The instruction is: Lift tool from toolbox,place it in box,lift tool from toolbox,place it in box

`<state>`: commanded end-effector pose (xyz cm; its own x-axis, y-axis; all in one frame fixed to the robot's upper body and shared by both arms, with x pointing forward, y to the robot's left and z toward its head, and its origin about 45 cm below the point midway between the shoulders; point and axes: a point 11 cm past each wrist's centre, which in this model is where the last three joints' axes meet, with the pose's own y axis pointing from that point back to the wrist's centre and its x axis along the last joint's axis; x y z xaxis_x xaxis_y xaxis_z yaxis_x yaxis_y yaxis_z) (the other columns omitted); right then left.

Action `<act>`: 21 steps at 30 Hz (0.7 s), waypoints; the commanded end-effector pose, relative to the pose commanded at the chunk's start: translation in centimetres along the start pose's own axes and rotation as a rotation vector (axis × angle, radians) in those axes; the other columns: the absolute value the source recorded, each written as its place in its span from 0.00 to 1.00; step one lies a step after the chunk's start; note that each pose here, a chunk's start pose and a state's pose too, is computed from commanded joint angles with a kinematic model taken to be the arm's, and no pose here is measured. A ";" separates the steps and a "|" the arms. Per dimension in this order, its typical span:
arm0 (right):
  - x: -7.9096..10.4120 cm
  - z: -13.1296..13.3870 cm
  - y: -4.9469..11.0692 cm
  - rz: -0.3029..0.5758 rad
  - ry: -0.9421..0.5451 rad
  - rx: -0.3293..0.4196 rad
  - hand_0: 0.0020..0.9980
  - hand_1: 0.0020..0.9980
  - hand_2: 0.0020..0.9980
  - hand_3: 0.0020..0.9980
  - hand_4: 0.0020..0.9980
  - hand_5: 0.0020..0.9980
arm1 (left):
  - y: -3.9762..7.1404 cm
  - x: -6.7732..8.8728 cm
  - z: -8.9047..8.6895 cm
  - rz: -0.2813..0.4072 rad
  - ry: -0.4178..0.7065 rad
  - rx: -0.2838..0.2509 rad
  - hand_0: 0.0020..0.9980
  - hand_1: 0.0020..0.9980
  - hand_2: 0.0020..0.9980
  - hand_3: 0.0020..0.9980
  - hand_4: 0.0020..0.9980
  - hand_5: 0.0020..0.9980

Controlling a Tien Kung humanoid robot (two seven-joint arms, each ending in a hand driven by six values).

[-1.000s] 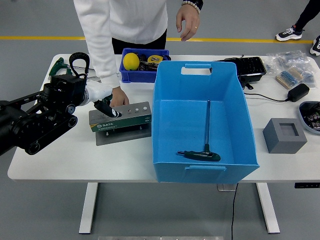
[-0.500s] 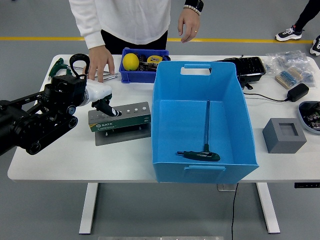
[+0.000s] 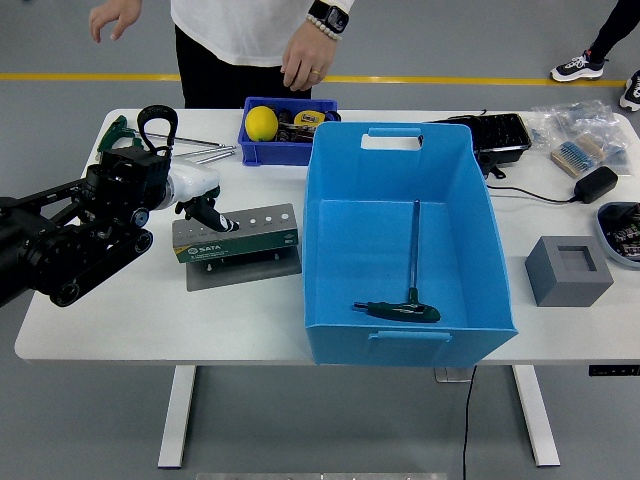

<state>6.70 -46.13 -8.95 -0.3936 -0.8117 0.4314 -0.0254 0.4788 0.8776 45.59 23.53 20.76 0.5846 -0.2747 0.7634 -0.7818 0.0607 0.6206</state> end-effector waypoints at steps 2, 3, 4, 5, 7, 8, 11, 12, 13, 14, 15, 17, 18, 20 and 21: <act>0.0 0.0 0.0 0.000 0.000 0.001 0.72 0.69 0.74 0.55 0.79 0.71 | 0.0 0.0 -0.1 0.002 -0.001 0.000 0.28 0.19 0.19 0.21 0.82 0.72; 0.0 0.0 0.0 0.000 -0.001 0.001 0.72 0.69 0.74 0.55 0.79 0.71 | 0.0 0.0 -0.1 0.001 -0.002 0.001 0.28 0.19 0.19 0.21 0.82 0.72; 0.0 -0.1 0.0 0.000 -0.001 0.001 0.72 0.69 0.74 0.55 0.79 0.71 | 0.0 -0.1 -0.2 0.001 -0.003 0.002 0.28 0.19 0.19 0.21 0.82 0.72; 0.0 -0.1 0.0 0.000 -0.002 0.002 0.72 0.69 0.74 0.55 0.79 0.71 | -0.1 -0.1 -0.2 0.001 -0.004 0.003 0.28 0.19 0.19 0.21 0.82 0.72; 0.0 -0.1 0.0 0.000 -0.002 0.002 0.72 0.69 0.74 0.55 0.79 0.71 | -0.1 -0.1 -0.3 0.004 -0.006 0.002 0.28 0.19 0.19 0.21 0.82 0.72; 0.0 -0.1 0.0 0.000 -0.002 0.002 0.72 0.69 0.74 0.55 0.79 0.71 | -0.1 -0.1 -0.4 0.004 -0.007 0.002 0.28 0.19 0.19 0.21 0.82 0.72; 0.0 -0.1 0.0 0.000 -0.002 0.002 0.72 0.69 0.74 0.55 0.79 0.71 | -0.1 -0.1 -0.5 0.008 -0.010 0.000 0.23 0.16 0.17 0.20 0.80 0.55; 0.0 -0.1 0.0 0.000 -0.002 0.002 0.72 0.69 0.74 0.55 0.79 0.71 | -0.1 -0.1 -0.5 0.010 -0.012 -0.001 0.23 0.16 0.17 0.20 0.80 0.55; 0.0 -0.1 0.0 0.000 -0.002 0.002 0.72 0.69 0.74 0.55 0.79 0.71 | -0.1 0.0 -0.4 0.011 -0.014 -0.003 0.23 0.16 0.17 0.20 0.80 0.55; 0.0 -0.1 0.0 0.000 -0.002 0.002 0.72 0.69 0.74 0.55 0.79 0.71 | -0.1 0.0 -0.4 0.012 -0.016 -0.005 0.23 0.16 0.17 0.20 0.80 0.55; 0.0 -0.1 0.0 0.000 -0.002 0.002 0.72 0.69 0.74 0.55 0.79 0.71 | -0.1 0.0 -0.4 0.015 -0.018 -0.008 0.20 0.12 0.14 0.17 0.79 0.49; 0.0 -0.1 0.0 0.000 -0.001 0.002 0.72 0.69 0.74 0.55 0.79 0.71 | -0.1 0.1 -0.3 0.022 -0.022 -0.014 0.20 0.12 0.14 0.17 0.79 0.49; 0.0 -0.1 0.0 0.000 -0.001 0.002 0.72 0.69 0.74 0.55 0.79 0.71 | -0.1 0.1 -0.3 0.025 -0.024 -0.017 0.20 0.12 0.14 0.17 0.79 0.49; 0.0 -0.1 0.0 0.000 -0.001 0.002 0.72 0.69 0.74 0.55 0.79 0.71 | -0.1 0.2 -0.2 0.031 -0.027 -0.022 0.20 0.12 0.14 0.17 0.79 0.49; 0.0 -0.1 0.0 0.000 -0.002 0.002 0.72 0.69 0.74 0.55 0.79 0.71 | -0.1 0.3 -0.2 0.036 -0.028 -0.025 0.17 0.10 0.12 0.15 0.79 0.44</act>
<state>6.74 -46.16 -8.93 -0.3956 -0.8111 0.4308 -0.0270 0.4791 0.8773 45.86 23.62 20.92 0.5498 -0.2984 0.7802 -0.7962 0.0953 0.5975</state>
